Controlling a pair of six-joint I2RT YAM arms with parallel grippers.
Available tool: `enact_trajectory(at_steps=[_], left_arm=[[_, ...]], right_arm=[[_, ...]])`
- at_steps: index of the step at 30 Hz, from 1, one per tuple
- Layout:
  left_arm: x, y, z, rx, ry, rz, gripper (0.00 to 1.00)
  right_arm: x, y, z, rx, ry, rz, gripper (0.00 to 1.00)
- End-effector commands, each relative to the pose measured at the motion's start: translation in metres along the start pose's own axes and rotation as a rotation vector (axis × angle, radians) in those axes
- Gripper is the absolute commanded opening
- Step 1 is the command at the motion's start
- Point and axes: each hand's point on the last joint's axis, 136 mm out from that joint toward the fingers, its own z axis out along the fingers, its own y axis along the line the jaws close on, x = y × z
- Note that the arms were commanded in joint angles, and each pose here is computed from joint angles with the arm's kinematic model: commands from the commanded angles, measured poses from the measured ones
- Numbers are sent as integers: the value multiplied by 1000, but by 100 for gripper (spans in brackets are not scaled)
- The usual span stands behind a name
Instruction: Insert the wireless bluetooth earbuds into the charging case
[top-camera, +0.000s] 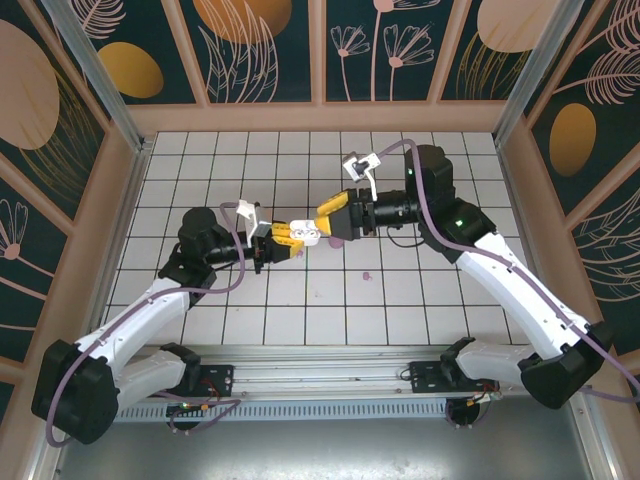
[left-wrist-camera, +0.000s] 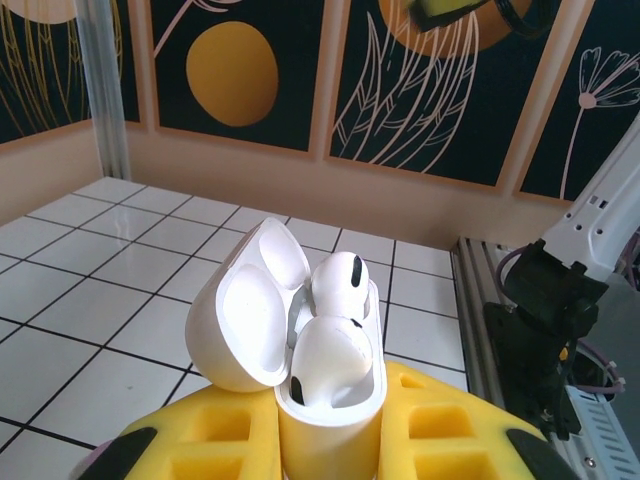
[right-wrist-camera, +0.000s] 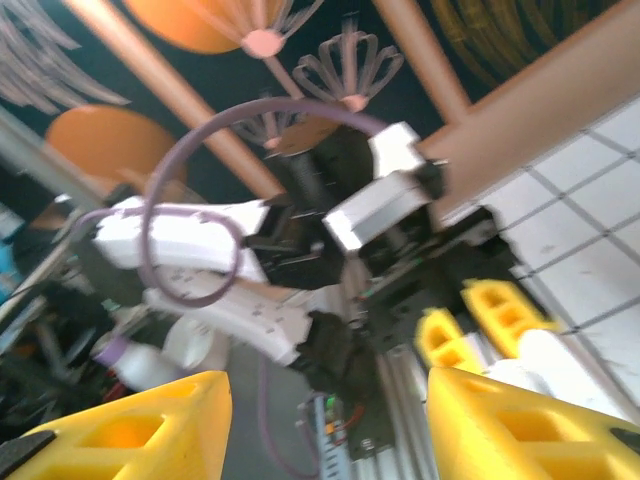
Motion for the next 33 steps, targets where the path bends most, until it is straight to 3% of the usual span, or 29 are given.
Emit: enact_trajectory(at_steps=[1, 6, 16, 33], left_arm=[[-17, -9, 1, 54, -28, 27, 0], [-19, -10, 0, 62, -32, 38, 0], [-22, -7, 4, 75, -28, 40, 0], [-21, 8, 5, 81, -38, -46, 0]], right_arm=[[-4, -59, -8, 217, -62, 99, 56], [0, -65, 8, 87, -26, 222, 58], [25, -72, 31, 9, 111, 299, 60], [35, -9, 35, -102, 190, 113, 57]])
